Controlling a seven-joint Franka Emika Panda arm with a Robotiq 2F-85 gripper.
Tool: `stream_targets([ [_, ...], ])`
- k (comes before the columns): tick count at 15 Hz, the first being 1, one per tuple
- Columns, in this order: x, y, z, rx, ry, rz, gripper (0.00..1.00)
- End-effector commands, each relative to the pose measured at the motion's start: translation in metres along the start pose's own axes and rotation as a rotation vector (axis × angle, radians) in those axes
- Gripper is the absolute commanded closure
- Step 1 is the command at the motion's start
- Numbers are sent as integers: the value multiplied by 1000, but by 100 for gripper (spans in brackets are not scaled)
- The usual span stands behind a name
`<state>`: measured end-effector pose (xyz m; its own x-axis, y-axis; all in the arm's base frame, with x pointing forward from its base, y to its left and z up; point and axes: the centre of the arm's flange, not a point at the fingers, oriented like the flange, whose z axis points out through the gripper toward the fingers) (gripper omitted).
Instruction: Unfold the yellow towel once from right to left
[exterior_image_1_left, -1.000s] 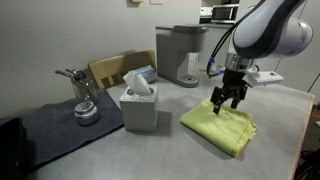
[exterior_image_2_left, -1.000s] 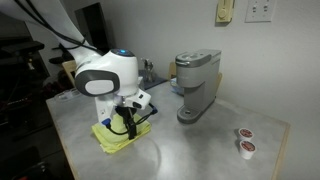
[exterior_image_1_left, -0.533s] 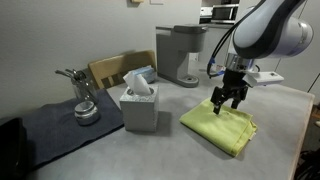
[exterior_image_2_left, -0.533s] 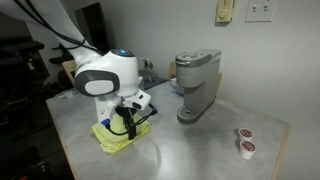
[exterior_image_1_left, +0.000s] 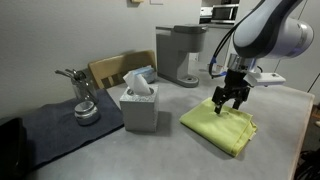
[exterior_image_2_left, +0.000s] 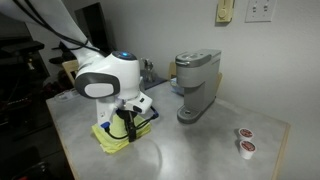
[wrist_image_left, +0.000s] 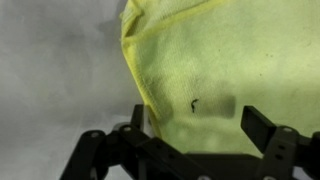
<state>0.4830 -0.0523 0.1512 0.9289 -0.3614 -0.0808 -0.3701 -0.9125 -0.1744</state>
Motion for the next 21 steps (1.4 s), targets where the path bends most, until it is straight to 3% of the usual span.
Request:
stream_targets([
  [1,2,8,9,21,8,1,31],
  [11,4,5,7,20,12,1,100],
  [15,2,0,2,16,19,1,99],
  [21,-14,-36,-22,14,53,-18,99],
])
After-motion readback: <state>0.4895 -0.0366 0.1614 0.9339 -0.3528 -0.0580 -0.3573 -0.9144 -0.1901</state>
